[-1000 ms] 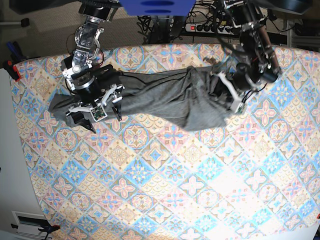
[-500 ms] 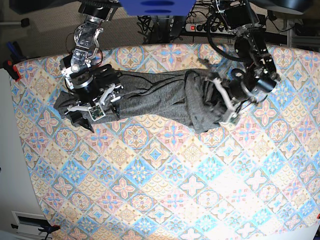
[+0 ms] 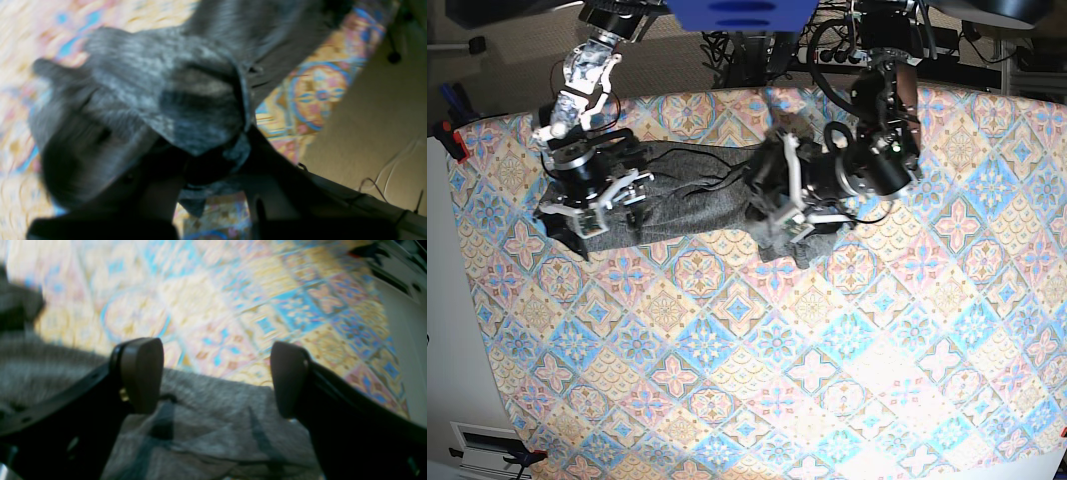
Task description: Layout the t-shirt on the table in an organized manner, then fold the t-shirt properly
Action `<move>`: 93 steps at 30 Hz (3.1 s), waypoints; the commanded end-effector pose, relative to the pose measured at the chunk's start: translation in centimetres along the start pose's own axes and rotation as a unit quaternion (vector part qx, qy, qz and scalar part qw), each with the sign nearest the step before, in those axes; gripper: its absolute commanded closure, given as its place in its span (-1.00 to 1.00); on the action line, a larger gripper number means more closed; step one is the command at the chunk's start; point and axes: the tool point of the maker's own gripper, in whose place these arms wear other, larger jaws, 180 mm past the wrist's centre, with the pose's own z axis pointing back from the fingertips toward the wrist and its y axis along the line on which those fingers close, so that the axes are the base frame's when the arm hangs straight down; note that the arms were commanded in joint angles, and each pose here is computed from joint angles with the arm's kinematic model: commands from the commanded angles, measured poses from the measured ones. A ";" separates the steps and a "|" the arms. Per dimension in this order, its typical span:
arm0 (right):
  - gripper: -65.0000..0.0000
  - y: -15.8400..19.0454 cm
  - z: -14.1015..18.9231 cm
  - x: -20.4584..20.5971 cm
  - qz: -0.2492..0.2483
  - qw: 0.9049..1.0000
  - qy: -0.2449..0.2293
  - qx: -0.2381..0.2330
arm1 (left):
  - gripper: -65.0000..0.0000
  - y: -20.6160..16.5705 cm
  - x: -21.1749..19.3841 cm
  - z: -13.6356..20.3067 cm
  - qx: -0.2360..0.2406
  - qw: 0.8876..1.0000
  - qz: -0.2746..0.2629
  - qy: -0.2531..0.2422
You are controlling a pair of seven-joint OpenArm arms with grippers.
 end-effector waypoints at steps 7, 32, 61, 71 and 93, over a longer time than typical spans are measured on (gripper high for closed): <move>-0.48 -2.6 1.1 1.3 -0.027 0.998 -0.039 -0.038 | 1.00 -2.1 3.8 -2.4 -0.042 0.998 -0.028 -0.034; -0.48 -4.6 2.2 0.3 -0.031 0.997 -0.028 -0.069 | 0.32 -6.4 7.6 -9.0 -0.133 0.990 0.019 -0.031; -0.48 -8.0 4.7 0.8 -0.114 0.983 -0.085 -0.116 | 0.30 2.0 6.1 2.7 0.042 0.987 -0.032 -0.152; -0.48 -10.9 4.5 -2.7 -0.247 0.962 -0.042 -0.110 | 0.30 5.2 0.9 5.1 0.102 0.988 0.024 -0.117; -0.48 -9.5 0.9 -6.6 -0.331 0.943 0.022 -0.001 | 0.30 5.3 1.6 5.2 0.103 0.987 0.020 -0.126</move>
